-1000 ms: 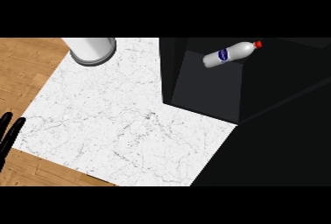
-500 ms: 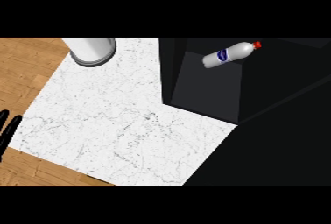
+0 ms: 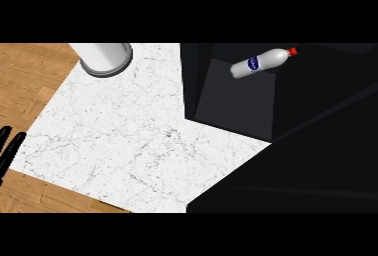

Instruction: Pick up the bottled water, place it into the cabinet and close the cabinet

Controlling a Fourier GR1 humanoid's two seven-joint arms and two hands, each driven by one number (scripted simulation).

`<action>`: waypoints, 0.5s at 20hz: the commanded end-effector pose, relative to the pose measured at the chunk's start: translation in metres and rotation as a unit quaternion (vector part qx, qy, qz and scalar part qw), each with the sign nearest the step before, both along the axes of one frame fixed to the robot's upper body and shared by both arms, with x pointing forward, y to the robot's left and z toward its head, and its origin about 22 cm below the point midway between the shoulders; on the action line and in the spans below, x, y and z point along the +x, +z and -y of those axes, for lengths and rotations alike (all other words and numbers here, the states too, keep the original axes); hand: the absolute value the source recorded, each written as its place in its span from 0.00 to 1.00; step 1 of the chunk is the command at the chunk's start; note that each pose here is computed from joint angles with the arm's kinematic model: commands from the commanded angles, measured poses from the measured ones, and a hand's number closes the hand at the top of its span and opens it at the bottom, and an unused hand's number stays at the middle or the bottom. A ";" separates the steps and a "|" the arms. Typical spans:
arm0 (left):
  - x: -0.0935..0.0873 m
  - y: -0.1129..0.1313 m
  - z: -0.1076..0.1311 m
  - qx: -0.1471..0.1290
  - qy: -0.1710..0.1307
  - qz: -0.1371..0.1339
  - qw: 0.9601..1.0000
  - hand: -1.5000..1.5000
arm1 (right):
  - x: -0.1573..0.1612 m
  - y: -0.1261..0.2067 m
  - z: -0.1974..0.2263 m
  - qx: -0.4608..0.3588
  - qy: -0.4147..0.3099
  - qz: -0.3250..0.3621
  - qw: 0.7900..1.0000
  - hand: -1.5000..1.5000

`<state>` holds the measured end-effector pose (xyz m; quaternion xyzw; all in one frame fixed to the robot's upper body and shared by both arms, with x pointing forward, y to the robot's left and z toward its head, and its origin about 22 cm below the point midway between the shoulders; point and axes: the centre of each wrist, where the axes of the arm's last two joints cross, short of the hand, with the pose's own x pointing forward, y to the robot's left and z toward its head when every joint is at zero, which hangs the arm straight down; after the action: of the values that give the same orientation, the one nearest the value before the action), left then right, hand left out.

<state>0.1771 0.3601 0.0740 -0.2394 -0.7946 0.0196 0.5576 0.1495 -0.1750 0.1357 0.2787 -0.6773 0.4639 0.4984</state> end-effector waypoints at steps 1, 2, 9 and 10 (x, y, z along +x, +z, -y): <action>0.002 0.001 -0.001 -0.003 0.003 0.003 1.000 0.00 | 0.030 -0.011 -0.014 -0.025 -0.063 -0.033 0.997 1.00; 0.002 -0.001 -0.002 -0.009 0.003 -0.001 1.000 0.00 | 0.039 -0.012 -0.015 -0.028 -0.070 -0.038 0.996 1.00; -0.003 -0.011 -0.003 -0.011 0.008 -0.017 1.000 0.00 | 0.088 0.002 -0.038 0.004 -0.158 -0.038 0.987 1.00; -0.002 -0.007 -0.008 -0.009 0.014 -0.010 1.000 0.00 | 0.098 0.002 -0.042 0.008 -0.176 -0.049 0.983 1.00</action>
<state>0.1763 0.3648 0.0683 -0.2374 -0.7915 0.0307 0.5624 0.2182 -0.1488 0.1333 0.2161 -0.6874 0.4031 0.5642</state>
